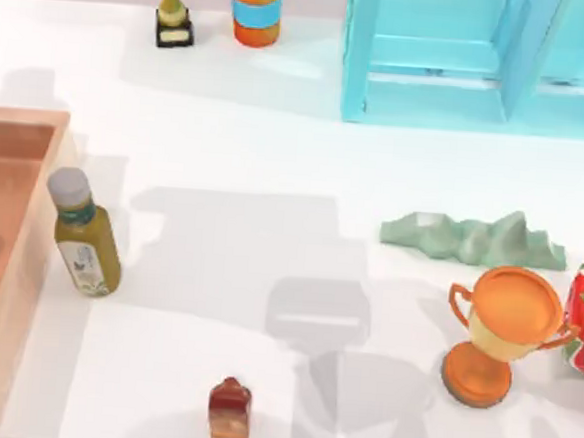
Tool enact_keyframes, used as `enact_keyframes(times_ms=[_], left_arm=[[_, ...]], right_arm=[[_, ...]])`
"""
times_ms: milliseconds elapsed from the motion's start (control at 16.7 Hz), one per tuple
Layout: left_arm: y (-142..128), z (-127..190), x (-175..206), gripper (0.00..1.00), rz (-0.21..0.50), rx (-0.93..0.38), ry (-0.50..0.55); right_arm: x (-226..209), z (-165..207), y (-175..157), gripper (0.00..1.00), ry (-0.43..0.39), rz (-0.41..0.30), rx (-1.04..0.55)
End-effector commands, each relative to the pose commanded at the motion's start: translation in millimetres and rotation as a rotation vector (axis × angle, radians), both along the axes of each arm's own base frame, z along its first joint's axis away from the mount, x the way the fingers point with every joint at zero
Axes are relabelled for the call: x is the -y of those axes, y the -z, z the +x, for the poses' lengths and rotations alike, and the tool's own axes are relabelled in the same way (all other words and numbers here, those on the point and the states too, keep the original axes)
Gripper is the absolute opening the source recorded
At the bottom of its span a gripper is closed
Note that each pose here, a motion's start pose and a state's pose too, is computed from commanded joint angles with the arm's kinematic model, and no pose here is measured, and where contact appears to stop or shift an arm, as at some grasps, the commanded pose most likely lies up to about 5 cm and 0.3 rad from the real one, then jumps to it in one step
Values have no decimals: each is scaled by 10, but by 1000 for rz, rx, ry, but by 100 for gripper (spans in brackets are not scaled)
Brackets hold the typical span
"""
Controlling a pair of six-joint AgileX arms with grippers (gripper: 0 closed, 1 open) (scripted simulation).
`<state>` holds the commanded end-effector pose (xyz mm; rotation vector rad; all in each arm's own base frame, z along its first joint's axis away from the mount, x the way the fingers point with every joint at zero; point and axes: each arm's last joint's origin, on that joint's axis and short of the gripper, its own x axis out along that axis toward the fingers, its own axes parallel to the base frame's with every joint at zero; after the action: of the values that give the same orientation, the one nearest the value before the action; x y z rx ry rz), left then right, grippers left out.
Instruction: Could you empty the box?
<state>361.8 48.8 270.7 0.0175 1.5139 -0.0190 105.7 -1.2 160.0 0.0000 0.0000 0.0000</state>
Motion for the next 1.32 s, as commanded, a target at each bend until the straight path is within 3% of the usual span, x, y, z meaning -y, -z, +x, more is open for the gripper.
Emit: enact_keyframes(times_ms=[180, 540, 1080, 1320], left_arm=[[123, -3, -102, 100, 3, -59, -2], [156, 6, -90, 100, 3, -55, -1], [976, 14, -132, 100, 4, -59, -5], [1123, -6, -104, 100, 3, -59, -2]], right_arm=[[0, 0, 0, 100, 0, 0, 0], [0, 0, 0, 100, 0, 0, 0], [0, 0, 0, 100, 0, 0, 0], [0, 0, 0, 100, 0, 0, 0]])
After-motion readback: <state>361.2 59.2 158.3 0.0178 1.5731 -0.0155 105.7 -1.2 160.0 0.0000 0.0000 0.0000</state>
